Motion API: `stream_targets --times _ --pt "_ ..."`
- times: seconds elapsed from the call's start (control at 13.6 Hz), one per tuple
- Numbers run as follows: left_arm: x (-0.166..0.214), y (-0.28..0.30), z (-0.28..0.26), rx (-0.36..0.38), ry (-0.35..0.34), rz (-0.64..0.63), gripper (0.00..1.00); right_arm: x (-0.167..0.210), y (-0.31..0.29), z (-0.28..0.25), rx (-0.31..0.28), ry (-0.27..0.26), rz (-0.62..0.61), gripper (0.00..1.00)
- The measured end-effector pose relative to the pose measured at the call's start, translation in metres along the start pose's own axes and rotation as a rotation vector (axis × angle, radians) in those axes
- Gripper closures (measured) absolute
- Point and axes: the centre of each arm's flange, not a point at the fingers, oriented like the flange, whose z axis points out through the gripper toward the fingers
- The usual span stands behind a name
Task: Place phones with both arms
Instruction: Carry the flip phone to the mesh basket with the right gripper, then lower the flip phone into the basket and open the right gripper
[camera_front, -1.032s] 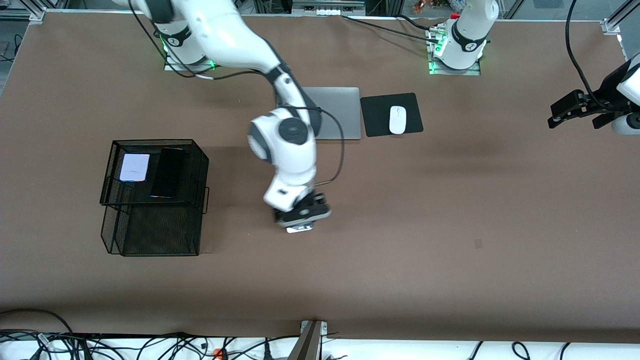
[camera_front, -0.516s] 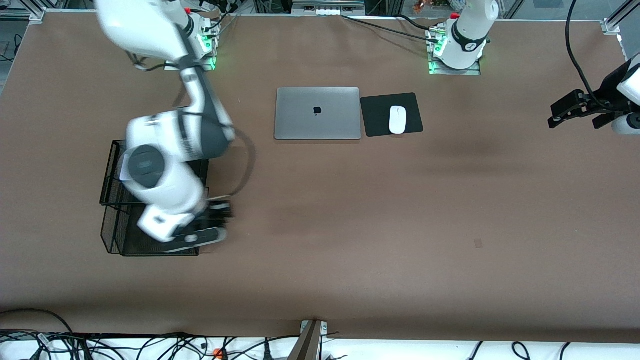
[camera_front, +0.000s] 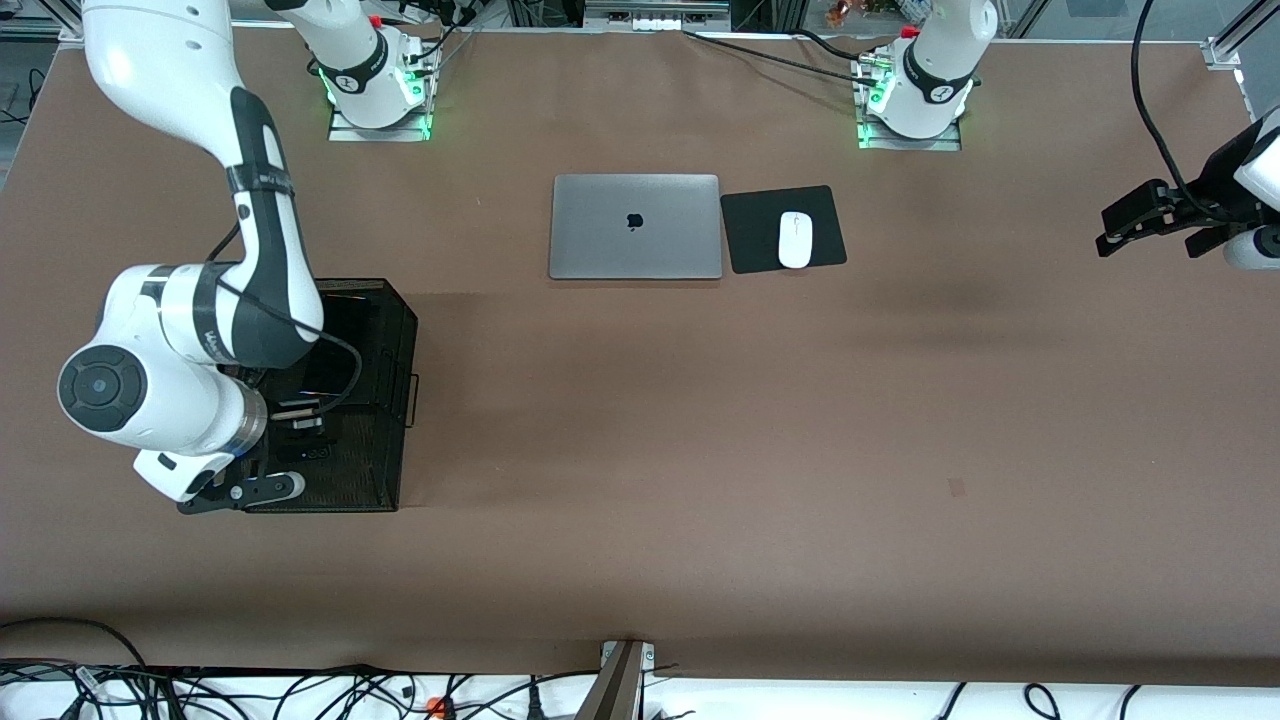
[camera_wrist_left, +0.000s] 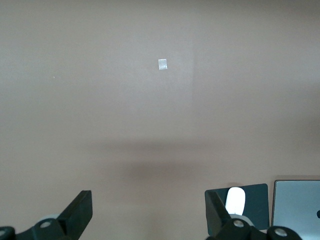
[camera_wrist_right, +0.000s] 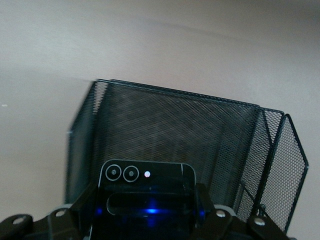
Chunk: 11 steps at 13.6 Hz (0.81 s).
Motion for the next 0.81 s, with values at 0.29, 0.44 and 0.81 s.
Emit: stream_targets --times 0.29,0.44,0.81 --pt "0.0 0.0 0.0 0.0 0.0 0.0 0.0 -0.008 0.021 0.036 0.04 0.031 0.065 0.19" --pt "0.0 0.0 0.0 0.0 0.0 0.0 0.0 -0.011 0.036 0.041 0.054 0.03 0.096 0.19" --pt "0.0 0.0 0.0 0.0 0.0 0.001 0.0 -0.014 0.051 0.059 0.116 0.029 0.164 0.19"
